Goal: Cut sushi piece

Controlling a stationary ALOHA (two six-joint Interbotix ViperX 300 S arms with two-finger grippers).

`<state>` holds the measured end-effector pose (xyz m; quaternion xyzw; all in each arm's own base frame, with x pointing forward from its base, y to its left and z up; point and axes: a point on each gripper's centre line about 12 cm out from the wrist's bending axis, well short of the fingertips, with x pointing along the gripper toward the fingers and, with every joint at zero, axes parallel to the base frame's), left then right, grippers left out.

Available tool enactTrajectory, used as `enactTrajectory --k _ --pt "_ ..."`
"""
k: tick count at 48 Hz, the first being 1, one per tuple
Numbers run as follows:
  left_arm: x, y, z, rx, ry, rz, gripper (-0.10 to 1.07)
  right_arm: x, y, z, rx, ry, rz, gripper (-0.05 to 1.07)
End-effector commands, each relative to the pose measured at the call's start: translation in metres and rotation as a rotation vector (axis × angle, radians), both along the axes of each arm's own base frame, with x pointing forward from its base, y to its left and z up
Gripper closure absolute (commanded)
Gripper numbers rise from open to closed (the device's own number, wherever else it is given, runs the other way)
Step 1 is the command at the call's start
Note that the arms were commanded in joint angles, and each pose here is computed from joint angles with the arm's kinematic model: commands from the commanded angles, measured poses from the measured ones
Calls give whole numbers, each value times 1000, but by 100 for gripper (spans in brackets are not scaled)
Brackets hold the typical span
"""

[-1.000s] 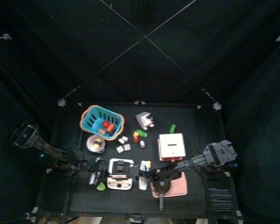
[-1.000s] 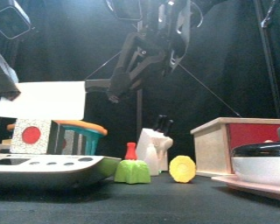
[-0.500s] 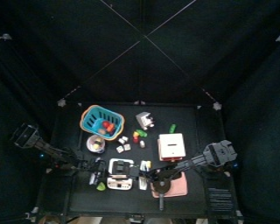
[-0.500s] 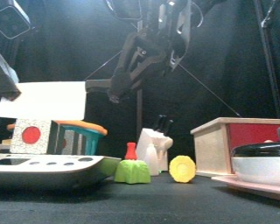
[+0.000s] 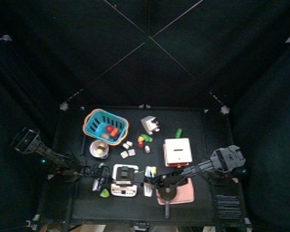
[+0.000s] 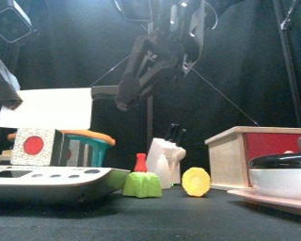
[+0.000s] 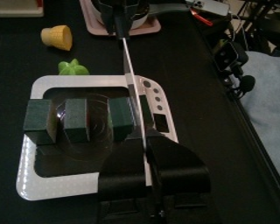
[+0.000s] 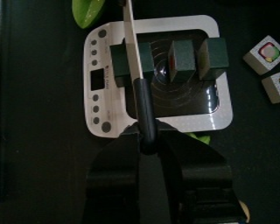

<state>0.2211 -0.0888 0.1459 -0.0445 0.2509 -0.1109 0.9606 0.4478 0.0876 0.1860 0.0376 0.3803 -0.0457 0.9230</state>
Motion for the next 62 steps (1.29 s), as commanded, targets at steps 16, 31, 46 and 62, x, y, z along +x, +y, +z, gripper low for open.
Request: enactTrajectory --k 16,31,46,62 --pt "1 -3 -3 11 13 -11 75 6 -7 10 12 -25 -24 63" --pt "4 -2 -19 32 73 5 75 7 -8 -2 12 1 -31 63" --pt "4 -3 -26 32 109 17 75 9 -4 -16 40 33 -42 63" --pt "6 -12 -22 22 102 -11 76 10 -1 -12 44 24 -40 63"
